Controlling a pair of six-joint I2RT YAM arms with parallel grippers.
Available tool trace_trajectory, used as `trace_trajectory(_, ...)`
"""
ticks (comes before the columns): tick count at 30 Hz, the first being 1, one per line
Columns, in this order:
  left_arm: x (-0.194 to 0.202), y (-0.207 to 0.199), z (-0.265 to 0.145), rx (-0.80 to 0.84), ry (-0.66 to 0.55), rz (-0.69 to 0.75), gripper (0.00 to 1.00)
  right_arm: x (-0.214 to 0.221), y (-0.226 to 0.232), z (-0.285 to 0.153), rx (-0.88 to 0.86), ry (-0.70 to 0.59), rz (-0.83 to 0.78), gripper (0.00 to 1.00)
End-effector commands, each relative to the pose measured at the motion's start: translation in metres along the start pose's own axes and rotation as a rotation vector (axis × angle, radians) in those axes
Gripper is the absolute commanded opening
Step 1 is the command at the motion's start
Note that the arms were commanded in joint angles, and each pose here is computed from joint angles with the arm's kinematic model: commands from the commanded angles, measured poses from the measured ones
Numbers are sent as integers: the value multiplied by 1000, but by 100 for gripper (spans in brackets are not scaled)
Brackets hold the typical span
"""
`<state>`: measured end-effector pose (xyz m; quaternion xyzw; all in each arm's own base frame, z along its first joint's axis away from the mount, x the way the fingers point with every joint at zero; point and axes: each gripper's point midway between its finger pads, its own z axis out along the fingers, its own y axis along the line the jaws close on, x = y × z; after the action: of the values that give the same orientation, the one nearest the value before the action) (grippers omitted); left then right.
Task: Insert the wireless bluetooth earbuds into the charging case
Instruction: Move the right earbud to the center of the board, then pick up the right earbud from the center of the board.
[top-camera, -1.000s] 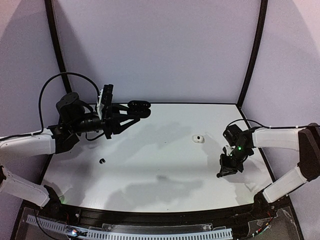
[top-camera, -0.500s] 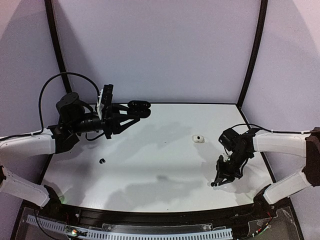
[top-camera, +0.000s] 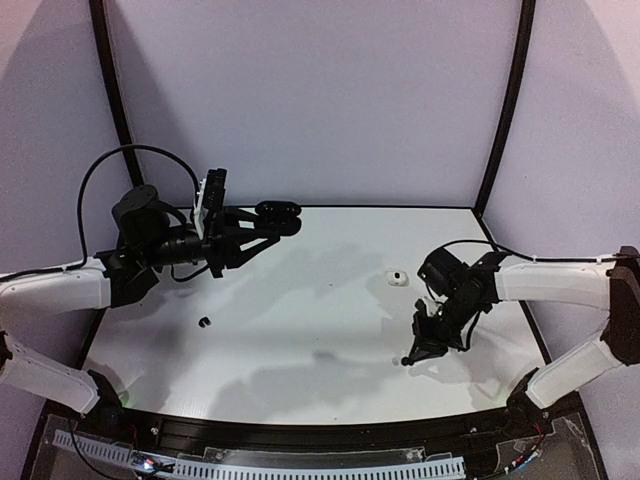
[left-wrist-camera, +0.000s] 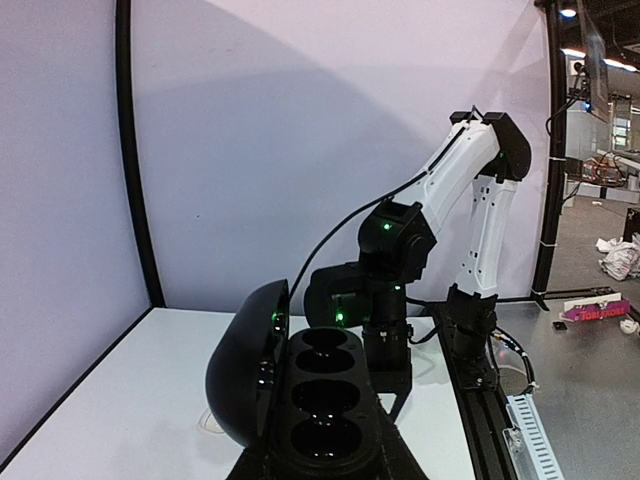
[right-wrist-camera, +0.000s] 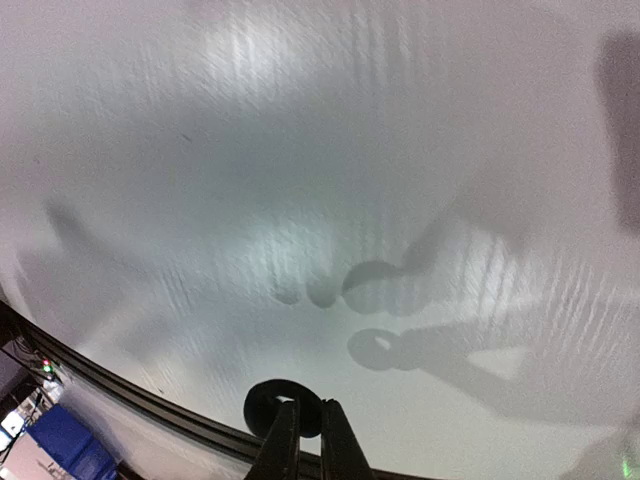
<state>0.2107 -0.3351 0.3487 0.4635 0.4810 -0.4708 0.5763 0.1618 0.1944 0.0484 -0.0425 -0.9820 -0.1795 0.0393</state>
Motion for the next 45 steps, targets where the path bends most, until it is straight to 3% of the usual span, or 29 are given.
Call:
trace_trajectory(1, 0, 3, -6, -39, -8, 17, 1, -49, 40, -17, -47, -237, -117, 8)
trace_trajectory(3, -2, 4, -6, -44, -16, 20, 1, -68, 50, -19, -59, -342, -136, 8)
trace_trajectory(8, -3, 4, -7, -46, -16, 21, 1, -80, 49, -1, 36, -342, -147, 7)
trace_trajectory(15, -3, 3, -8, -47, -7, 16, 1, -75, 75, -8, 80, -273, -473, 17)
trace_trajectory(18, -2, 3, -8, -46, -6, 15, 1, -63, 72, -11, 99, -213, -693, 21)
trace_trajectory(21, -2, 2, -8, -43, -3, 40, 1, -40, 83, -11, 0, -139, -991, 30)
trace_trajectory(26, -5, 3, -6, -39, 5, 49, 1, -59, 94, -23, 78, -220, -1568, 31)
trace_trajectory(28, -8, 4, -7, -46, 4, 51, 1, -59, 90, -16, 70, -208, -1683, 33)
trace_trajectory(33, -10, 2, -10, -51, 9, 45, 1, -63, 79, 4, 17, -162, -1751, 38)
trace_trajectory(41, -11, 3, -9, -49, 21, 46, 1, -70, 71, 16, 36, -113, -1791, 34)
trace_trajectory(45, -10, 3, -8, -47, 22, 41, 1, -63, 62, 14, 49, -99, -1847, 37)
